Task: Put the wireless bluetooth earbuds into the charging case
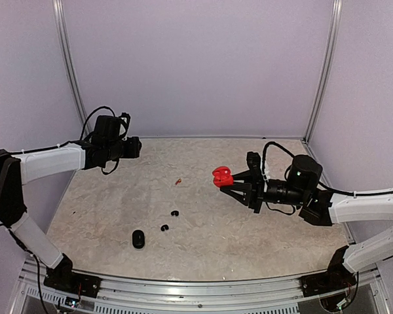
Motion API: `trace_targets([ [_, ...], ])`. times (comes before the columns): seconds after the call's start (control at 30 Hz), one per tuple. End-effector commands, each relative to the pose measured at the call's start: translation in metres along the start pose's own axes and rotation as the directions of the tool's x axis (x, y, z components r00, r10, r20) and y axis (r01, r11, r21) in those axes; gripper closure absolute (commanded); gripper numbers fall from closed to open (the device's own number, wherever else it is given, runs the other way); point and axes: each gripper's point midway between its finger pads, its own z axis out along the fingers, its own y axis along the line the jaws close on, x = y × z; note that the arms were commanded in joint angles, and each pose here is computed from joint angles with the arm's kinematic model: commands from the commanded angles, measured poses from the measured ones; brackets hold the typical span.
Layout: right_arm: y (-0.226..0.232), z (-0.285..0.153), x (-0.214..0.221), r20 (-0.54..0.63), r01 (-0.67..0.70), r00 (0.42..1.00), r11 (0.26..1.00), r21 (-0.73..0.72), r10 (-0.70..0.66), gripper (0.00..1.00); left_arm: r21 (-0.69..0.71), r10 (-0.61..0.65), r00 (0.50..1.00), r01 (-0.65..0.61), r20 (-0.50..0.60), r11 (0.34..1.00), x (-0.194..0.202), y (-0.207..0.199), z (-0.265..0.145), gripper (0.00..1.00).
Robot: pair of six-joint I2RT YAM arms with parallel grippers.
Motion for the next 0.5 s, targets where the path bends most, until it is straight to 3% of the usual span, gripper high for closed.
trace_targets([
  [0.0, -0.007, -0.007, -0.003, 0.018, -0.010, 1.000, 1.000, 0.030, 0.010, 0.89, 0.158, 0.074, 0.997, -0.069, -0.030, 0.985, 0.008, -0.044, 0.011, 0.43],
  [0.2, -0.010, -0.008, -0.001, 0.013, -0.016, 1.000, 0.999, 0.033, 0.016, 0.89, 0.315, 0.208, 0.971, -0.163, -0.115, 0.935, 0.045, -0.100, 0.032, 0.46],
  [0.47, -0.013, -0.011, 0.004, -0.004, -0.025, 1.000, 0.998, 0.049, 0.026, 0.89, 0.405, 0.310, 0.917, -0.191, -0.251, 0.894, 0.076, -0.131, 0.067, 0.53],
])
